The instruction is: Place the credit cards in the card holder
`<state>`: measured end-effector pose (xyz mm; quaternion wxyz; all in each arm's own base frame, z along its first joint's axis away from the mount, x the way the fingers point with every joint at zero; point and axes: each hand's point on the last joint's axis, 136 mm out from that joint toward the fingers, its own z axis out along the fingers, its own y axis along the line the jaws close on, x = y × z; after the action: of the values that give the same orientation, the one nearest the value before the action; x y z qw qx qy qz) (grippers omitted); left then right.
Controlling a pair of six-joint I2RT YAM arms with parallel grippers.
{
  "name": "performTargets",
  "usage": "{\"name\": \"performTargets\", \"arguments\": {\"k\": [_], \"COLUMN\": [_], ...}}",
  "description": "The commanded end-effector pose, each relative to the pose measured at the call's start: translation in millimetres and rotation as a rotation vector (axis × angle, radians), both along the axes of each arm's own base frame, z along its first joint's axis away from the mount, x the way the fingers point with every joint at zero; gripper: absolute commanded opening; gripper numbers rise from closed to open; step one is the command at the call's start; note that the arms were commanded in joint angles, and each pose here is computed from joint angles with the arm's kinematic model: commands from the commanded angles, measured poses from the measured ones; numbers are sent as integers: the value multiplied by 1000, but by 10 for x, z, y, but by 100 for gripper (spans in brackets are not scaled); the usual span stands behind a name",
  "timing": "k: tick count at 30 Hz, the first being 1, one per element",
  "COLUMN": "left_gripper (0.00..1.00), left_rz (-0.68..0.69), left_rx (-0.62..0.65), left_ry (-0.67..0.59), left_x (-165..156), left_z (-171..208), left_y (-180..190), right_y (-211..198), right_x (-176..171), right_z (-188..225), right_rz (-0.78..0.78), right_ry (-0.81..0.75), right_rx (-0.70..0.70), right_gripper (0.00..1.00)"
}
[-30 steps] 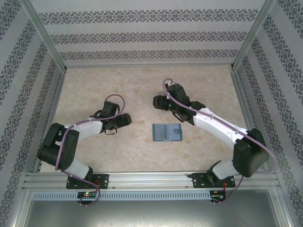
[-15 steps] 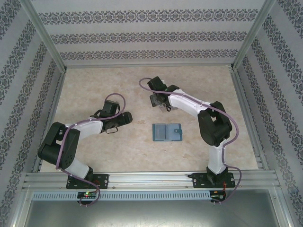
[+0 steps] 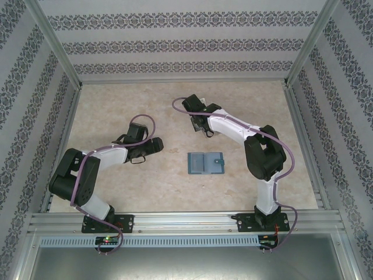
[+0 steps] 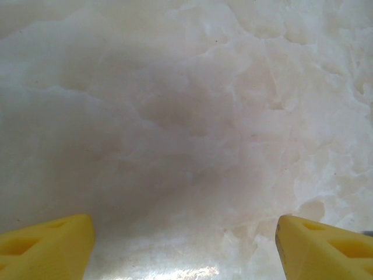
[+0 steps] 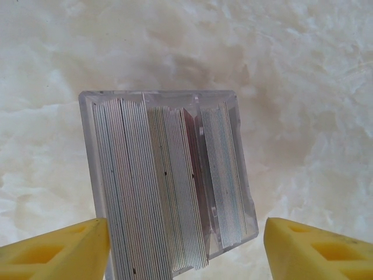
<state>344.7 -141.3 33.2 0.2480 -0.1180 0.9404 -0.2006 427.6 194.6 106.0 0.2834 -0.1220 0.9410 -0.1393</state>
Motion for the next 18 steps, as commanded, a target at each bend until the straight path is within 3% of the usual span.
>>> {"name": "performTargets", "arguments": {"k": [1,8,18], "left_gripper": [82,82,83], "left_rz": [-22,-28,-49], "left_rx": [-25,-28,-52], "left_ry": [6,11,45], "left_x": [49,52,69], "left_z": [-31,-43,-121], "left_y": [-67,-78,-157], "right_y": [-135,-128,-62], "right_x": [54,45,22], "right_z": [304,289,267], "right_rz": [-15,5,53], "right_ry": [-64,-59,-37], "right_rx": [-50,-72,-90], "right_gripper": [67,56,18]}}
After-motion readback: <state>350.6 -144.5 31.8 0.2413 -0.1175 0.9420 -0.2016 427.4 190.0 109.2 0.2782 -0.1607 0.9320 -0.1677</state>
